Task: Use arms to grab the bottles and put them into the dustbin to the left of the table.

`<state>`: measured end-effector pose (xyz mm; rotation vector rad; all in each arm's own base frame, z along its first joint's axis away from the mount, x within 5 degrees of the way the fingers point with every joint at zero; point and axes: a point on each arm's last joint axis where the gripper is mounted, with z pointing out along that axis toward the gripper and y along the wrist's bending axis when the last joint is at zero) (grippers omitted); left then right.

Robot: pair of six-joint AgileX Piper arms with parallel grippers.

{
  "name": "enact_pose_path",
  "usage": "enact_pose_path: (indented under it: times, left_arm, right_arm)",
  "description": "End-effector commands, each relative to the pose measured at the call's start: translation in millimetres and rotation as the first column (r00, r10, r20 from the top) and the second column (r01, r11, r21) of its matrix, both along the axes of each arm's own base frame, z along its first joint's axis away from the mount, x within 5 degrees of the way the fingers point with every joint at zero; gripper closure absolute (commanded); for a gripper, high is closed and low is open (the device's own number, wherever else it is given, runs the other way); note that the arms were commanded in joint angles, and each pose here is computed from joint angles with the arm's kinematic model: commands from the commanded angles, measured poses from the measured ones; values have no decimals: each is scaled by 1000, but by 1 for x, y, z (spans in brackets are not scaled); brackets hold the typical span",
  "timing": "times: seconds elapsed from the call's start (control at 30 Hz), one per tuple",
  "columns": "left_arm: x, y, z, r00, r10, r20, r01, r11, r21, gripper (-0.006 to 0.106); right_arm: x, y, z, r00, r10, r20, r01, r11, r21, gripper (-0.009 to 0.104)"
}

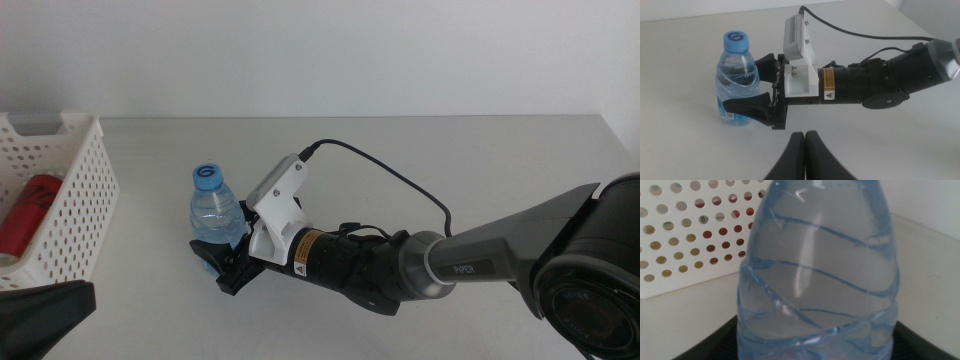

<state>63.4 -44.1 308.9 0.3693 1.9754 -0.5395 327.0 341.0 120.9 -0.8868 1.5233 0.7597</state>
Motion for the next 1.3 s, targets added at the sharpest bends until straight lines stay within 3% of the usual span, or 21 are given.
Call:
enact_pose_path:
  times: [0.0,0.13,0.4,0.57,0.73,1.0,1.17,1.27]
  left_arm:
    - [2,-2,14,998,4,66,0,998,-62,102]
    - [2,-2,14,998,4,66,0,998,-62,102]
    - [2,-2,14,998,4,66,0,998,-62,102]
    - [2,-2,14,998,4,66,0,998,-62,102]
    - [2,-2,14,998,4,66,0,998,-62,102]
    - [2,-2,14,998,4,66,0,998,-62,102]
    - [2,-2,14,998,4,66,0,998,-63,102]
    - [2,-2,14,998,4,66,0,998,-62,102]
  right_arm:
    - [3,1,49,996,-6,86,-4,993,115,23]
    - [-5,-7,52,999,-16,47,11,996,92,12]
    - [-60,-60,82,1000,-23,-21,24,997,68,22]
    - [-112,-111,113,999,-46,-21,48,995,87,26]
    - [-143,-151,137,988,-143,-58,143,990,-13,26]
    - [-170,-189,164,966,-246,-78,240,967,-87,26]
    - [-184,-207,176,952,-288,-102,290,957,4,26]
    - [-195,-222,176,953,-302,-24,303,953,3,27]
